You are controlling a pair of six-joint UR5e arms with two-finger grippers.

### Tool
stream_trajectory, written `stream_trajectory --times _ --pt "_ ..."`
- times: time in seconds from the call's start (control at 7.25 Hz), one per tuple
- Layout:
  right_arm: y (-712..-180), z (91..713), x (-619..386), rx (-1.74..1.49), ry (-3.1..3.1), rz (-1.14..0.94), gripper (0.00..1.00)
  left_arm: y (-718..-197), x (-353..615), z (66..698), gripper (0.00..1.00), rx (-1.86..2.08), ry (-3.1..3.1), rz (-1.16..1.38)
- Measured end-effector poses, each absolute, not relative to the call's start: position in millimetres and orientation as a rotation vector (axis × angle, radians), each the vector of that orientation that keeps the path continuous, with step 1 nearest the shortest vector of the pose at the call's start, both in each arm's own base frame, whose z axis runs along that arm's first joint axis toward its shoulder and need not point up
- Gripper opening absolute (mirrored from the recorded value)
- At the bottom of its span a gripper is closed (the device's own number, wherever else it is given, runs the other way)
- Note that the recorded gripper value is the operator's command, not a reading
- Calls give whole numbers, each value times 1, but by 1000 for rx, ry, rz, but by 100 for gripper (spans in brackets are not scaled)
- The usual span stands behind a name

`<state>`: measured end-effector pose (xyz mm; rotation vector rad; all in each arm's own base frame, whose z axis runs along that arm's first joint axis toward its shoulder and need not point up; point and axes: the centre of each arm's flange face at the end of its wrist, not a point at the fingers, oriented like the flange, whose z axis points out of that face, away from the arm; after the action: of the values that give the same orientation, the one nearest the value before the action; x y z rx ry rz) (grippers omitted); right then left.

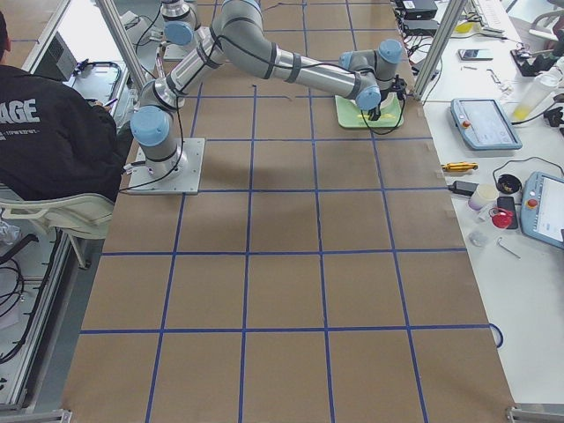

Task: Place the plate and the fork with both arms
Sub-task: 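Lower the yellow fork onto the tray beside the plate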

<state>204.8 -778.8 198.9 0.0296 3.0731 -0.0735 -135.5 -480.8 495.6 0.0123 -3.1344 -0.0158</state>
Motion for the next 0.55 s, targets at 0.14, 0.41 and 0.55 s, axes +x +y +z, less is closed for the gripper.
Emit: stream_trajectory --times 0.14,0.41,0.55 --pt "-778 196 206 29 3070 -66 21 -481 -135 495 100 13 -3134 -17" --pt "-775 199 211 12 3063 -65 71 -481 -136 495 100 13 -3134 -18" --pt "-772 197 212 0 3062 -57 100 -481 -135 494 100 12 -3134 -20"
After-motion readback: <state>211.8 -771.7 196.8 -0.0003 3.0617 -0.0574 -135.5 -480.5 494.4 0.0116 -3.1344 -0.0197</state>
